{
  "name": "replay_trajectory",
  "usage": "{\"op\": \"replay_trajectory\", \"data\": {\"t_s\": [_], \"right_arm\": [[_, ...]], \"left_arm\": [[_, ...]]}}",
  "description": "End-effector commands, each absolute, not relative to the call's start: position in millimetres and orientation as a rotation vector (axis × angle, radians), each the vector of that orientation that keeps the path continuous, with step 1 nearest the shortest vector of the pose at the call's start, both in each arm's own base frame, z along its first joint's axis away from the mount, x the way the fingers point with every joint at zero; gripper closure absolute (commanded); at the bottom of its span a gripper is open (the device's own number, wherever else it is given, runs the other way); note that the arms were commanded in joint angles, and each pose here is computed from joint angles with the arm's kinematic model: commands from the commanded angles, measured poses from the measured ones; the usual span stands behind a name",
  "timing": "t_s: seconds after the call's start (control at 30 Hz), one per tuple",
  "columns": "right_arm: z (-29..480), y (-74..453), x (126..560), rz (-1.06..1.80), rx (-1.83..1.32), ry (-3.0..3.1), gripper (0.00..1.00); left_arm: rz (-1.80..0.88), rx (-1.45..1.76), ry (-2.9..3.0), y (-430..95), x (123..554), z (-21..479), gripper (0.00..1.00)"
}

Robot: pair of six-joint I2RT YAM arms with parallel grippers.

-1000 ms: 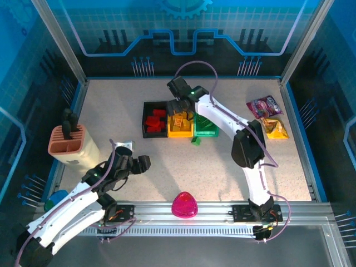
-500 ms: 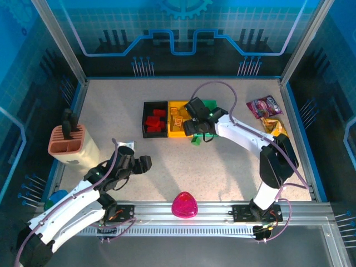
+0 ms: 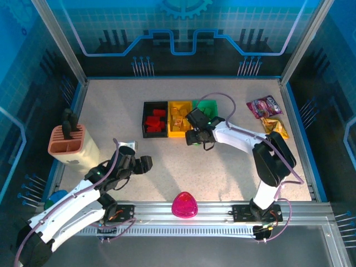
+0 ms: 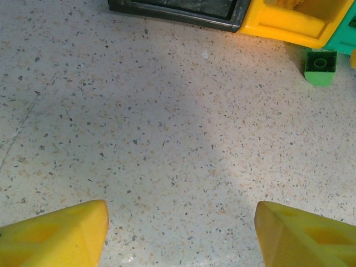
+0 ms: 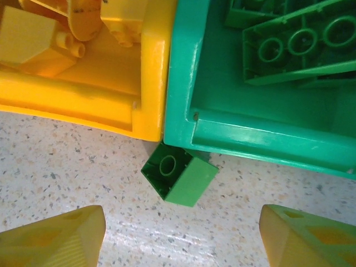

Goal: Sort the legos into containers by color
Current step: Pick up the lego from the center of the table.

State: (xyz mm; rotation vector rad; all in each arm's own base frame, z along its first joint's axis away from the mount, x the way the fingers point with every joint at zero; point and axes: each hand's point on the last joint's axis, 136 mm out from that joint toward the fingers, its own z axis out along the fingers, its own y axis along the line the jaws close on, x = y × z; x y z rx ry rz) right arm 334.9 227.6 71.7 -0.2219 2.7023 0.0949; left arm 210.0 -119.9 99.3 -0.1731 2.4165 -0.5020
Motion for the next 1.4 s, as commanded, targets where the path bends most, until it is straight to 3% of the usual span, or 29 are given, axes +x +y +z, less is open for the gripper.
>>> {"op": "replay_trajectory", "data": {"t_s": [0.0,0.4,0.83,1.37], "right_arm": [[52.8,229.2,337.9,0.121,-0.177,2.736,0.27],[15.4,231.5,345.0,0.097,-0.154,2.803,0.34],[12.9,231.5,335.9,0.099,-0.158,2.806,0.57],[95.4,213.5,326.4,0.103,-0.166,2.636,0.60]], "left_arm": [[-0.496,-0.180,2.411,-119.4,210.5,100.2,0.29],[-0.485,-0.181,2.414,-118.6,210.7,97.2,0.29],[-0.489,-0.172,2.412,-122.7,215.7,98.8,0.29],[-0.488,-0.155,2.406,-126.6,221.3,101.9,0.30]]}}
